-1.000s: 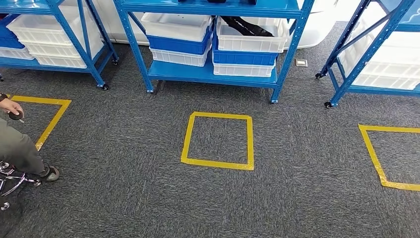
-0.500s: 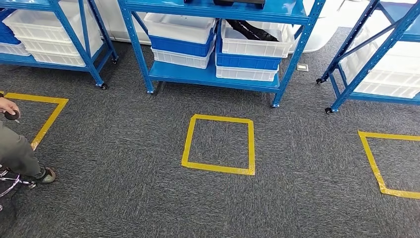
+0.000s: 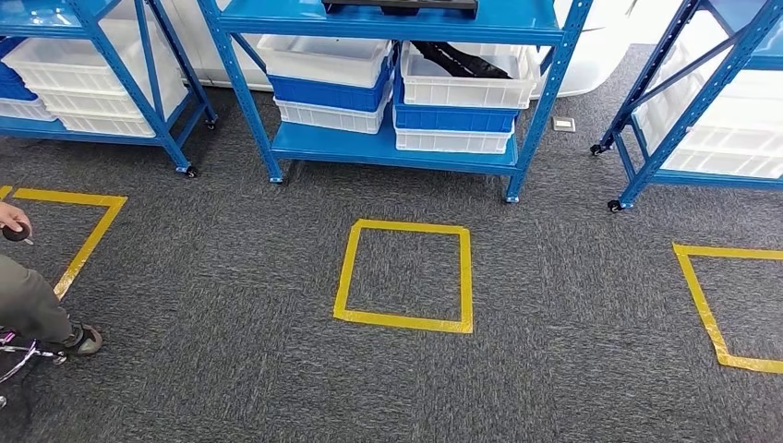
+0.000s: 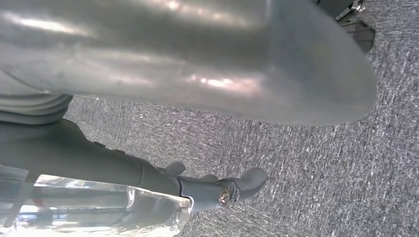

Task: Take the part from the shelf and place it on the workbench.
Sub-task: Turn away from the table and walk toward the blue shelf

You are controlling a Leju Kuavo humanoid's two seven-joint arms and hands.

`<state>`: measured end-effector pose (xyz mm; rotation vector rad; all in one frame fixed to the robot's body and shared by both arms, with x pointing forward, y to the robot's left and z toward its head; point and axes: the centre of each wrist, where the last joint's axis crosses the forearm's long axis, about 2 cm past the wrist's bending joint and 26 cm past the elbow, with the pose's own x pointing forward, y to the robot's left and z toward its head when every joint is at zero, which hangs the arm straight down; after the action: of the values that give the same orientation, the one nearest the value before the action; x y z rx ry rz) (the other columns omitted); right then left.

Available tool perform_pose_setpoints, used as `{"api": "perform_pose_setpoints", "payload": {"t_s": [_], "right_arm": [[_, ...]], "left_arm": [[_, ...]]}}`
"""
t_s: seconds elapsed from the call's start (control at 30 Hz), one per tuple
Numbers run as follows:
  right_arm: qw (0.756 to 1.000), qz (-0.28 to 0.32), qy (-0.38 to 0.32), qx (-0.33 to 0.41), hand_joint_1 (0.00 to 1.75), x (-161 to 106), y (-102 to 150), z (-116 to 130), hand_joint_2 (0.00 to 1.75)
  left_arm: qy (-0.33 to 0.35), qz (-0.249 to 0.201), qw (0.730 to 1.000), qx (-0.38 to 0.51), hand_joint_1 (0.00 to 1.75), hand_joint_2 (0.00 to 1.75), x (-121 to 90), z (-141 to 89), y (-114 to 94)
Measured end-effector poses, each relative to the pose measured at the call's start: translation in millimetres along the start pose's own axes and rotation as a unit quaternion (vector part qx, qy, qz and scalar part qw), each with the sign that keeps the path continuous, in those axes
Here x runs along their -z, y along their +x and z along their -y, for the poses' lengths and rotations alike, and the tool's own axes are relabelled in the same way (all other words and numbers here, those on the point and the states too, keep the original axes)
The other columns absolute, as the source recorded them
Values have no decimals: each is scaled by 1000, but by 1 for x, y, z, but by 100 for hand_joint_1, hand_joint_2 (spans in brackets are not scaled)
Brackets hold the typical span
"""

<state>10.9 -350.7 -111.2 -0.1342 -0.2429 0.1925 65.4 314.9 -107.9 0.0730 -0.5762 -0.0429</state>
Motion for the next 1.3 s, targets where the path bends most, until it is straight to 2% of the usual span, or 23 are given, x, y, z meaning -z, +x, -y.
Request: {"api": "perform_pose_setpoints", "payload": {"t_s": [1.3], "right_arm": [[1000,2,0,4,0,0,2,-4,0]], "left_arm": [[4,1,1000,7,0,0,1,-2,1]]}}
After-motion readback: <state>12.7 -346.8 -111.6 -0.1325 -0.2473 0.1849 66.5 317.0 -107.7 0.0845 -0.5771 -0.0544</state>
